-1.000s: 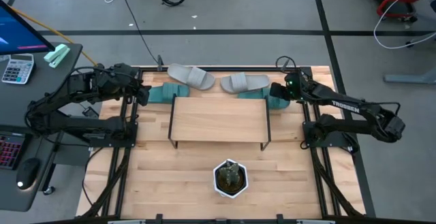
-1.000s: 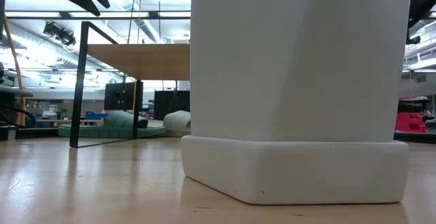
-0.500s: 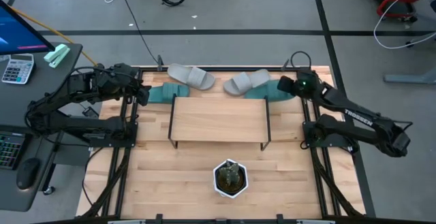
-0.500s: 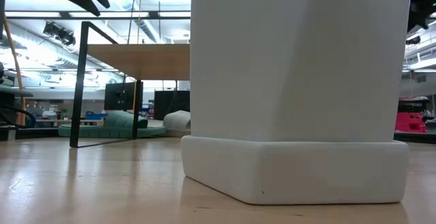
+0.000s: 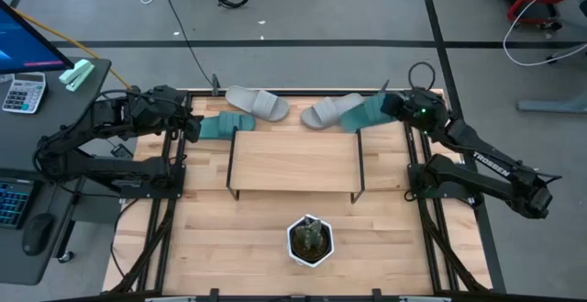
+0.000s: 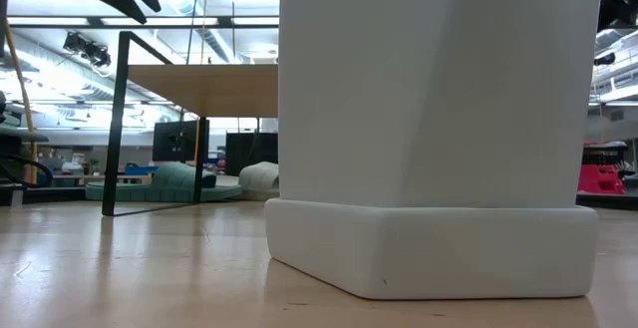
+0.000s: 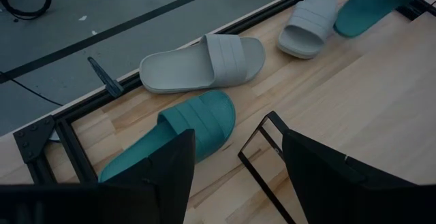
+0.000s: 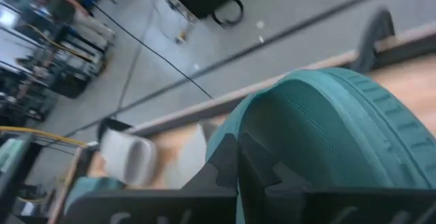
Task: Pick and place slides into the shelf
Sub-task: Put the right green slipper on the shelf
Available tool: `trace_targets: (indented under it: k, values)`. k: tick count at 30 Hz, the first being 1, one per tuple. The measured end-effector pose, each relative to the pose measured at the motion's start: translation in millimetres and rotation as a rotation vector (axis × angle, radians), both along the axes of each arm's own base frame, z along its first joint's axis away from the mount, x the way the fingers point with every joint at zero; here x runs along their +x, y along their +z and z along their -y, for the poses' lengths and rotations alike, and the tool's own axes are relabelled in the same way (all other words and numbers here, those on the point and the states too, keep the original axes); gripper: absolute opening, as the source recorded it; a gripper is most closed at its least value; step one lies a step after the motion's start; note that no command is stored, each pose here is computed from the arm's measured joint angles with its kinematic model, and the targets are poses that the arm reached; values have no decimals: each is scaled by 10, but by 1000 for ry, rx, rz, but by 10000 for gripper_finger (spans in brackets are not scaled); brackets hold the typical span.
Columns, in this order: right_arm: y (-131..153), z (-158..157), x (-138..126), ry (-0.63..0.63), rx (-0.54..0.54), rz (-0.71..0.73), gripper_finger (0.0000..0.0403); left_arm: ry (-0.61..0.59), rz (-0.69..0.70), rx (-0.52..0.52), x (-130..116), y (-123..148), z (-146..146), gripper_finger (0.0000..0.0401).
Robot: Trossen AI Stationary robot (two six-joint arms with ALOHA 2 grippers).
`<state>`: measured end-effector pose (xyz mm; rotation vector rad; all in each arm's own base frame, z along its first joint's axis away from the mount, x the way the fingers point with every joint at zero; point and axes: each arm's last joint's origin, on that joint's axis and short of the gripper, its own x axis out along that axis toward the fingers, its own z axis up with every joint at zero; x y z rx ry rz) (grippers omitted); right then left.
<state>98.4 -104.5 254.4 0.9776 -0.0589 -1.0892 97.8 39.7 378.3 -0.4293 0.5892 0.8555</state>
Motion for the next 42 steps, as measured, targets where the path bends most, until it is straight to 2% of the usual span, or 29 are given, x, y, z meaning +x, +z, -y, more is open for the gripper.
trace_targets:
  k: [9, 15, 23, 27, 31, 37, 42]
  values:
    - [638, -27, -16, 47, -182, 114, 1, 0, 0, 0, -1, 0, 0, 227]
    - [1036, -44, 34, 197, -265, 247, 1, -15, 18, -9, 12, 9, 2, 227]
    - [1518, 93, 282, 429, -296, 302, 1, -104, 186, 26, 152, 143, -15, 227]
    - [1723, 160, 517, 560, -335, 307, 1, -183, 292, 31, 269, 227, -25, 227]
    - [1862, 199, 762, 697, -354, 304, 1, -287, 358, -7, 403, 261, -27, 227]
    - [1974, 194, 1089, 864, -358, 308, 1, -442, 424, -79, 621, 272, -35, 227]
    - [1988, 150, 1280, 952, -359, 305, 1, -584, 531, -108, 835, 328, -49, 227]
